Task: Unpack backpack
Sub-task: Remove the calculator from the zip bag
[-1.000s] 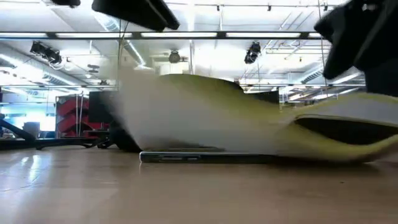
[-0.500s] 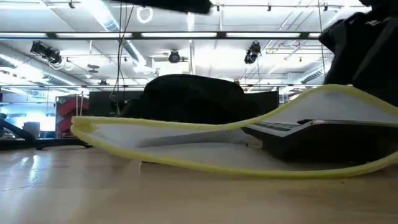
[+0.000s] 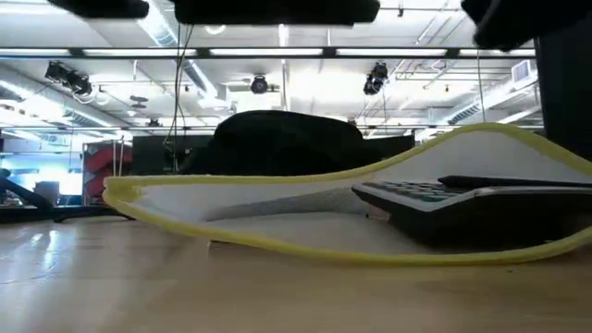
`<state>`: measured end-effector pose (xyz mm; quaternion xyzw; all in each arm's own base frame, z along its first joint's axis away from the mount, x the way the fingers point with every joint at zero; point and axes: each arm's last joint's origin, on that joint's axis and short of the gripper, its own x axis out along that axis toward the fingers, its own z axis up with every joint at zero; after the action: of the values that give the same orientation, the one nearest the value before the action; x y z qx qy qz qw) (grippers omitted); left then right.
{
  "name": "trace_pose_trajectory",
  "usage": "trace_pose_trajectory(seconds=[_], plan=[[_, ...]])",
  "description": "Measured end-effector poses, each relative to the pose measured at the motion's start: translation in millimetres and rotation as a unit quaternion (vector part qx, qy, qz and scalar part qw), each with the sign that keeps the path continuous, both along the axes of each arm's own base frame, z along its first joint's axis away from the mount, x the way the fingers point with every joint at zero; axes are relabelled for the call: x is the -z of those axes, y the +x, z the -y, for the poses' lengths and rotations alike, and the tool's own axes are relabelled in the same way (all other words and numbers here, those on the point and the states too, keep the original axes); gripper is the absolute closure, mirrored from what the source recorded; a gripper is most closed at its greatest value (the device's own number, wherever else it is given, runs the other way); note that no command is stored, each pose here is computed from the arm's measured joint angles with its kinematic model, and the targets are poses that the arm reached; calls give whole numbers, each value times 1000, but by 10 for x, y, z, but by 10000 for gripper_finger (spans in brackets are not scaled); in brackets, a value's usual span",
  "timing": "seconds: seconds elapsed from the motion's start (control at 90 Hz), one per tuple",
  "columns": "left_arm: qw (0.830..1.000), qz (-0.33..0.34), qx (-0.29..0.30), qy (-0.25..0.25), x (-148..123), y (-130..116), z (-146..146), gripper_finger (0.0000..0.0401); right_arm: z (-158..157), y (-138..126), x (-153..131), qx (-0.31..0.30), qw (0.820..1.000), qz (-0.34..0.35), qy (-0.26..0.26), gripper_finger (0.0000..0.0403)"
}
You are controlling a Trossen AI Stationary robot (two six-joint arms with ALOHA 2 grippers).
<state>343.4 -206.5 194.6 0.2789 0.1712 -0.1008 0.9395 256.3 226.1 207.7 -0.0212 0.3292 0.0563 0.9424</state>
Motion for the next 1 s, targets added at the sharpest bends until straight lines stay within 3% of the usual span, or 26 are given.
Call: trace_pose_trajectory(seconds=[0.2,0.411,0.6,0.856,1.0], plan=[[1000,3,-7,-5,124,92,54,234,59,18,14,21,999,2,-28,261],[995,-59,-68,45,299,334,116,230,120,65,17,30,999,1,-34,249],[991,-82,-81,63,350,539,177,218,134,72,21,32,999,-1,-36,245],[973,-110,-166,114,421,541,10,217,82,25,26,10,999,-5,-45,258],[968,-113,-185,125,428,565,-72,223,-1,8,28,-20,998,9,-52,268]])
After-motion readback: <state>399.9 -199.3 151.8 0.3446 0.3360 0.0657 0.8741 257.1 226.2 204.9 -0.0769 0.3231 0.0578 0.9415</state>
